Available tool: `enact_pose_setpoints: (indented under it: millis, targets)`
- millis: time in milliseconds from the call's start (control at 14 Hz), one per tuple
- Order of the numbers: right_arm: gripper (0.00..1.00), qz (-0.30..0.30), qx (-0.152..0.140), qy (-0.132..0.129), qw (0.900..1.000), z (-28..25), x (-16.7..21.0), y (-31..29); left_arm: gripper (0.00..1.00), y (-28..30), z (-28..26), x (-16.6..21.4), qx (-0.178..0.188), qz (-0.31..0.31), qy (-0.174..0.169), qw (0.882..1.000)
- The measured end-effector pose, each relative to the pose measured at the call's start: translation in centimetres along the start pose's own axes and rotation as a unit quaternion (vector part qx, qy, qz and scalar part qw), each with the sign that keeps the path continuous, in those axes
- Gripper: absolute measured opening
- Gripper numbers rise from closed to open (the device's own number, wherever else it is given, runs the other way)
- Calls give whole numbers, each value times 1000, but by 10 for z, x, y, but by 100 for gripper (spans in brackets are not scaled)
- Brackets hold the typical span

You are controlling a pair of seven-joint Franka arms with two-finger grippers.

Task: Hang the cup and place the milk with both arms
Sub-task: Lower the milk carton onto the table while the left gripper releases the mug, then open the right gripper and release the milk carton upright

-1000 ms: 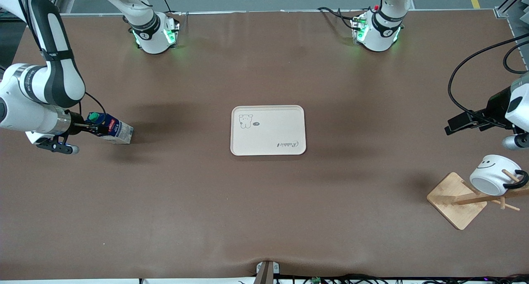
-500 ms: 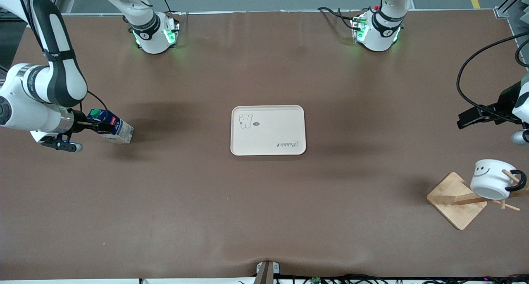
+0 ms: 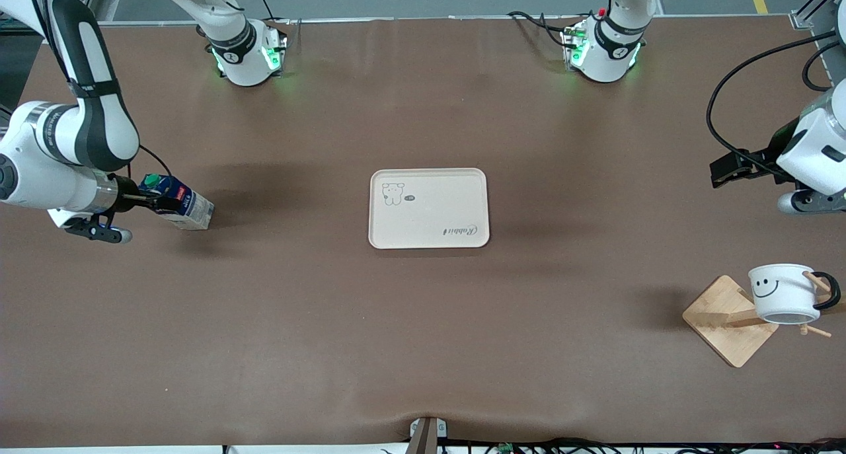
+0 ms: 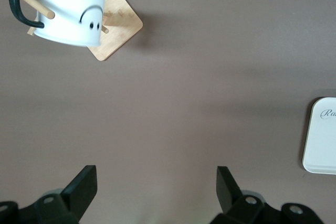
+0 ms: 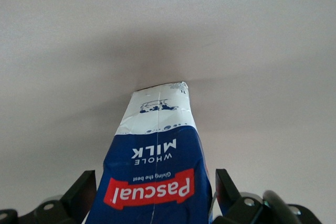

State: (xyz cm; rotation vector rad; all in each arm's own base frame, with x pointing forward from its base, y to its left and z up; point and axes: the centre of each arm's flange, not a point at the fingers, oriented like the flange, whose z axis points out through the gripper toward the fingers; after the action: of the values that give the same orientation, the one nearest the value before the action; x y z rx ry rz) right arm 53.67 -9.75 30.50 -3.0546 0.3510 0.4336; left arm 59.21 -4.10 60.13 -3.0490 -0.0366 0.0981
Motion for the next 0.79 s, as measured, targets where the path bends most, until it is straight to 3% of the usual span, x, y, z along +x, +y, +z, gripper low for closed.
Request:
enact_pose_setpoints:
  millis: [500,786]
  targets:
    - [100,-23,-4,-6,1000,-94,6,-30,100,10,-18,-9,10,5,17,1000]
    - [100,-22,-8,0,1000,-114,5,-52,100,22,-28,-18,27,6,27,999]
